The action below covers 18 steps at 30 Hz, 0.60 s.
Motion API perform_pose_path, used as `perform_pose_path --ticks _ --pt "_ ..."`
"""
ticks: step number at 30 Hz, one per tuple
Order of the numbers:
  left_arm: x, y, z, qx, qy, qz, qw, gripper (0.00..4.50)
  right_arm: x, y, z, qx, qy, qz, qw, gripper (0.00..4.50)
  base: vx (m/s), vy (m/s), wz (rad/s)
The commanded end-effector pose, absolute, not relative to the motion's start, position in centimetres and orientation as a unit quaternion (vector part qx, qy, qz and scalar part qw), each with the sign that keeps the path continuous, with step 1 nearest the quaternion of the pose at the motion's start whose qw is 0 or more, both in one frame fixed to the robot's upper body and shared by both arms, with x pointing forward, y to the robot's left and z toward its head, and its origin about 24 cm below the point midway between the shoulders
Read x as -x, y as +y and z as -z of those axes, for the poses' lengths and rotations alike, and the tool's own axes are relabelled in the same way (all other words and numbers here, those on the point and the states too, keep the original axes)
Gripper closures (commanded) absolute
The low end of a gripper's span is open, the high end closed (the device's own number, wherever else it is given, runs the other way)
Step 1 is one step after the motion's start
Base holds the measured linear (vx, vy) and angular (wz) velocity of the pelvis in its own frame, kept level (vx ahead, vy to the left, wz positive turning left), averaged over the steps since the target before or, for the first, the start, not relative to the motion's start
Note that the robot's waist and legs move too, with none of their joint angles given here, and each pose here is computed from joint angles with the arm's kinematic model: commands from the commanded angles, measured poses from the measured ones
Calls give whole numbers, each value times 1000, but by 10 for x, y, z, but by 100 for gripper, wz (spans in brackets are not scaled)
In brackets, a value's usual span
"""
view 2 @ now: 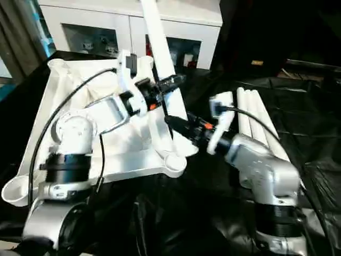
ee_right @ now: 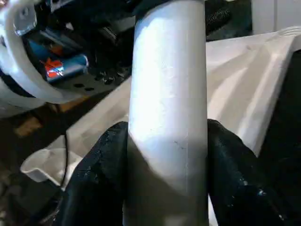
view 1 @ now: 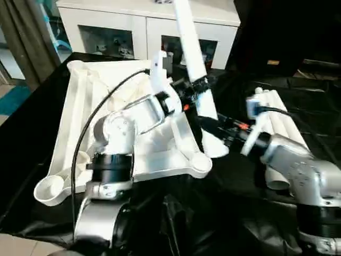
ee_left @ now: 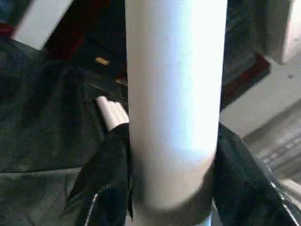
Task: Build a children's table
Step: Pick table leg
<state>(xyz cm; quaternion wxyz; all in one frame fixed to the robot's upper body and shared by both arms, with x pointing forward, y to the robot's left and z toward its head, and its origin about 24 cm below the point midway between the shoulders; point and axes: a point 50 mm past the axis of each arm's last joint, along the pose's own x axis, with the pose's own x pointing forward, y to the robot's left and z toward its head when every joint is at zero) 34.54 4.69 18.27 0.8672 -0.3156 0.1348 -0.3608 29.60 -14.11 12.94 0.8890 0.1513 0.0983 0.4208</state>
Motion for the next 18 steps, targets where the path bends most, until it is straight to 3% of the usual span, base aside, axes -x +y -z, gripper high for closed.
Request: perform_pose_path --ticks 1,5,14,15,18 --pt "-349 51 -183 310 135 326 883 239 -299 -140 -142 -131 67 -421 895 261 0 0 0" --pt "-347 48 -184 313 135 330 880 260 -300 -138 -142 -122 66 -420 897 261 0 0 0" --pt "-342 43 -185 310 130 344 877 262 -300 -136 -142 -102 65 -416 901 261 0 0 0" --pt "-338 42 -188 296 102 383 869 262 -299 -134 -142 -118 64 -427 894 205 0 0 0" --pt "-330 43 -193 272 67 453 847 263 -294 -135 -145 -148 63 -455 876 172 0 0 0"
